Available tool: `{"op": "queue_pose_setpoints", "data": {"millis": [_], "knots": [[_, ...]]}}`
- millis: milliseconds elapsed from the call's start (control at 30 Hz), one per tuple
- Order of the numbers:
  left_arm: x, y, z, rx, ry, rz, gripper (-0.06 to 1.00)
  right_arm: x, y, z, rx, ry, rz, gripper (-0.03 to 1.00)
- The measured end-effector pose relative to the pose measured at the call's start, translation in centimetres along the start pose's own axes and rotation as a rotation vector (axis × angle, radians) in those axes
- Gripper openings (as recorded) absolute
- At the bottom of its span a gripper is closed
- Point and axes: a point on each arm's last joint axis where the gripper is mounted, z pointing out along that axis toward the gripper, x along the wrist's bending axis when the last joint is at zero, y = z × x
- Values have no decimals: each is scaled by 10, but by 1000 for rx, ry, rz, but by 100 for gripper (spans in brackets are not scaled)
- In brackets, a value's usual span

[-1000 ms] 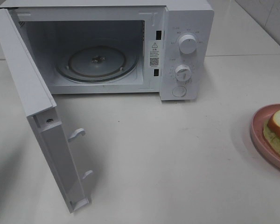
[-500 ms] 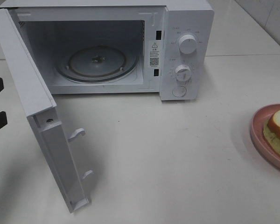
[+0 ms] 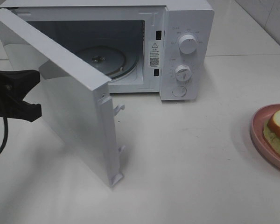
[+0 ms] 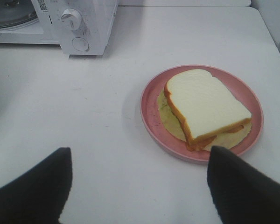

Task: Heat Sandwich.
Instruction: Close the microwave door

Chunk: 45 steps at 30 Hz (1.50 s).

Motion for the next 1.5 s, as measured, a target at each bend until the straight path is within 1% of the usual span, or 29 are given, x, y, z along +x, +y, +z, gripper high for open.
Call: {"op": "queue_pose_setpoints", "data": {"millis": [167, 267, 400, 500, 533, 733, 867, 967, 1033, 1233, 1433, 1500], "knots": [[-10, 4, 20, -3, -28, -16, 0, 0, 0, 0, 0, 0, 0, 77], [-13, 8, 31, -14, -21, -39, 0, 0, 0, 0, 0, 0, 0, 77], [-20, 10, 43, -21, -18, -41, 0, 0, 0, 0, 0, 0, 0, 77], [-29, 13, 57, -30, -1, -42, 0, 0, 0, 0, 0, 0, 0, 77], [-32, 15, 63, -33, 20, -46, 0, 0, 0, 0, 0, 0, 0, 77], [-44, 16, 79, -31, 46, -39, 0, 0, 0, 0, 0, 0, 0, 77], [-53, 20, 96, -44, 60, -64, 0, 0, 0, 0, 0, 0, 0, 77], [-56, 20, 103, -48, 65, -77, 0, 0, 0, 0, 0, 0, 0, 77], [-59, 23, 115, -61, 74, -93, 0, 0, 0, 0, 0, 0, 0, 77], [-61, 29, 131, -76, 77, -100, 0, 0, 0, 0, 0, 0, 0, 77], [-61, 37, 144, -98, 95, -105, 0, 0, 0, 0, 0, 0, 0, 77], [-66, 37, 150, -88, 84, -100, 0, 0, 0, 0, 0, 0, 0, 77]]}}
